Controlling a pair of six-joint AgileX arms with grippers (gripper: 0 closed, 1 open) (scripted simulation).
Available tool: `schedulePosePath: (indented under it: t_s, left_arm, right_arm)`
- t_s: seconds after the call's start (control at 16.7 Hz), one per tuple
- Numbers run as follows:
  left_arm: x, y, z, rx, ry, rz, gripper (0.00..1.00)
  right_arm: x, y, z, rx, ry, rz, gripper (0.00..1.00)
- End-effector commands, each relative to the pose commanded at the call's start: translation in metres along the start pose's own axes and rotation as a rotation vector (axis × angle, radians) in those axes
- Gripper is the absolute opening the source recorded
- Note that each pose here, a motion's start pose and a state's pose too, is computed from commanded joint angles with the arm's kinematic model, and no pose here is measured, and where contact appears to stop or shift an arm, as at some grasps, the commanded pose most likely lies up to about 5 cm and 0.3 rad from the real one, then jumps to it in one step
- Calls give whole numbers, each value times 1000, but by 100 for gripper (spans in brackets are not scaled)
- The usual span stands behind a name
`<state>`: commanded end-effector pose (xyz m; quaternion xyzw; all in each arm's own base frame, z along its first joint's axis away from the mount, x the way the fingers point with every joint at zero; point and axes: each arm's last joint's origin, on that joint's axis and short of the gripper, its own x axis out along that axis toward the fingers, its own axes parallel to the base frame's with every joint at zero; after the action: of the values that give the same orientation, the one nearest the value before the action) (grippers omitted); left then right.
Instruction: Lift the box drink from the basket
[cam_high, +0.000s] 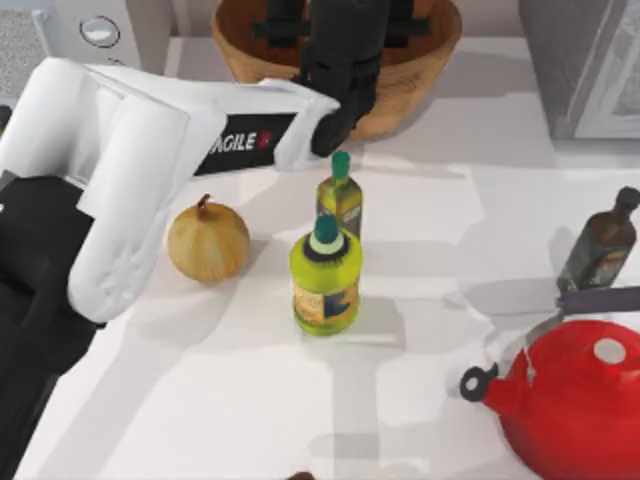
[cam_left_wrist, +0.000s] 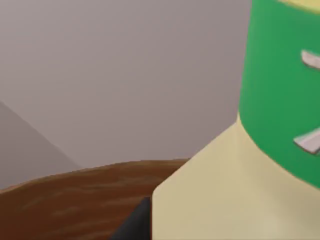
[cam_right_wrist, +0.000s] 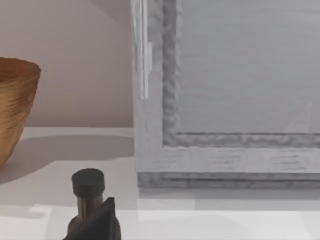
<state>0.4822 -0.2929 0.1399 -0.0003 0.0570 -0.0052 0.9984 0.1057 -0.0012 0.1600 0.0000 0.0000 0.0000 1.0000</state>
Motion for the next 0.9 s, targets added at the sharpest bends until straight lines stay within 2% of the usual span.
schedulePosePath:
  t_s: [0.54, 0.66, 0.9]
  left_arm:
    - [-1, -2, 3, -1, -3, -4, 0]
    - [-1, -4, 18, -12, -15, -4, 0]
    - [-2, -8, 69, -17, -25, -5, 0]
  right_arm:
    - [0, 0, 0, 0, 0, 0, 100]
    - [0, 0, 0, 0, 0, 0, 100]
    - [0, 0, 0, 0, 0, 0, 100]
